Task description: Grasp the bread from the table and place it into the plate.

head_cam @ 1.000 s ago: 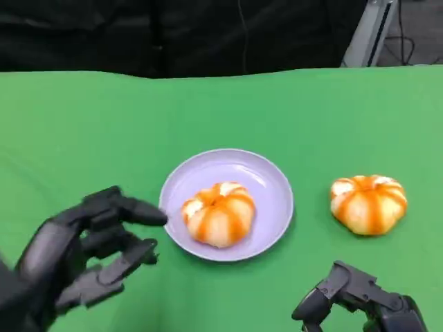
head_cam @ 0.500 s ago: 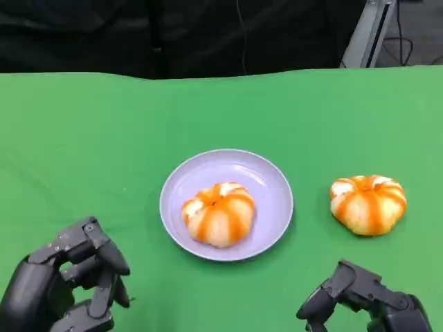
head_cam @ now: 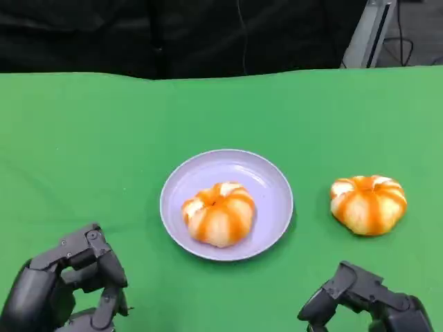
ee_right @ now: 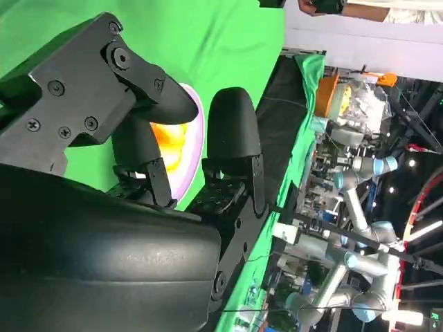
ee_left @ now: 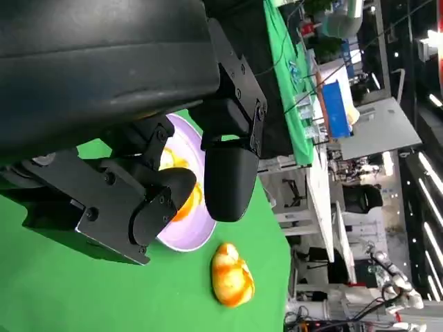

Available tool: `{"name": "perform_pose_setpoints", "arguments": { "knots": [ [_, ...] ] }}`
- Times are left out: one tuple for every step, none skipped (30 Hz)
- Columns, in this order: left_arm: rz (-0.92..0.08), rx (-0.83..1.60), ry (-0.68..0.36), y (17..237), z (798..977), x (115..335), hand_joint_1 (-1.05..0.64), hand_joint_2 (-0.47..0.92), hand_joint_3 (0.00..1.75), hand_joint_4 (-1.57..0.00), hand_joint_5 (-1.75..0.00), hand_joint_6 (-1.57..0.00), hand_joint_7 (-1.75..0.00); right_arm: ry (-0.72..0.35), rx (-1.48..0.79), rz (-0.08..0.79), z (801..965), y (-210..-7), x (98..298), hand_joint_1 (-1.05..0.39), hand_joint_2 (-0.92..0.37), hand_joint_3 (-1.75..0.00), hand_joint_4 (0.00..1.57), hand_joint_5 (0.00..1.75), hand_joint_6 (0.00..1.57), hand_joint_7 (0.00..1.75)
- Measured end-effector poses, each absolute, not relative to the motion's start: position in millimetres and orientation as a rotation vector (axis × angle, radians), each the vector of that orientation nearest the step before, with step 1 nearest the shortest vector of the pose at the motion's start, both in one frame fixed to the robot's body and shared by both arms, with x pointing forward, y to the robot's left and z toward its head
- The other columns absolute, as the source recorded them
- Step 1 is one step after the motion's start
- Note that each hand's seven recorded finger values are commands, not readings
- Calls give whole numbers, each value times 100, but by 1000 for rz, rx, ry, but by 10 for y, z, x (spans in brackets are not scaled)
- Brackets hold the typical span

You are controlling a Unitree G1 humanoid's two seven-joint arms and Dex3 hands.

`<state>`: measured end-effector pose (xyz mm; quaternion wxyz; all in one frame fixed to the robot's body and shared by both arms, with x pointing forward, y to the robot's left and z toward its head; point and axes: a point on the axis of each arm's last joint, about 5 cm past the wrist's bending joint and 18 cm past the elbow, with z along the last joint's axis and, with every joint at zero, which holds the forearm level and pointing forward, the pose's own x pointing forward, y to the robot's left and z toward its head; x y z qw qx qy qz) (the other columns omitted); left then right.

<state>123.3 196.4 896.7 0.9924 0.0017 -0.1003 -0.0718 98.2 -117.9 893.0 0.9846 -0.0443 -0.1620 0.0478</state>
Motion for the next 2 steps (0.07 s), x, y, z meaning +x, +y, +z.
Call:
{"name": "perform_pose_setpoints", "arguments": {
  "knots": [
    [-144,4,-205,1963,8969,1233,-1,51,114,-87,-175,-73,-172,-327,-90,96,8930,-1180,983,-10,-35,-128,70,159,77,131],
    [-144,4,-208,1963,8970,1233,0,50,117,-87,-175,-73,-172,-328,-90,96,8931,-1181,984,-10,-35,-128,70,159,77,131]
  ]
}}
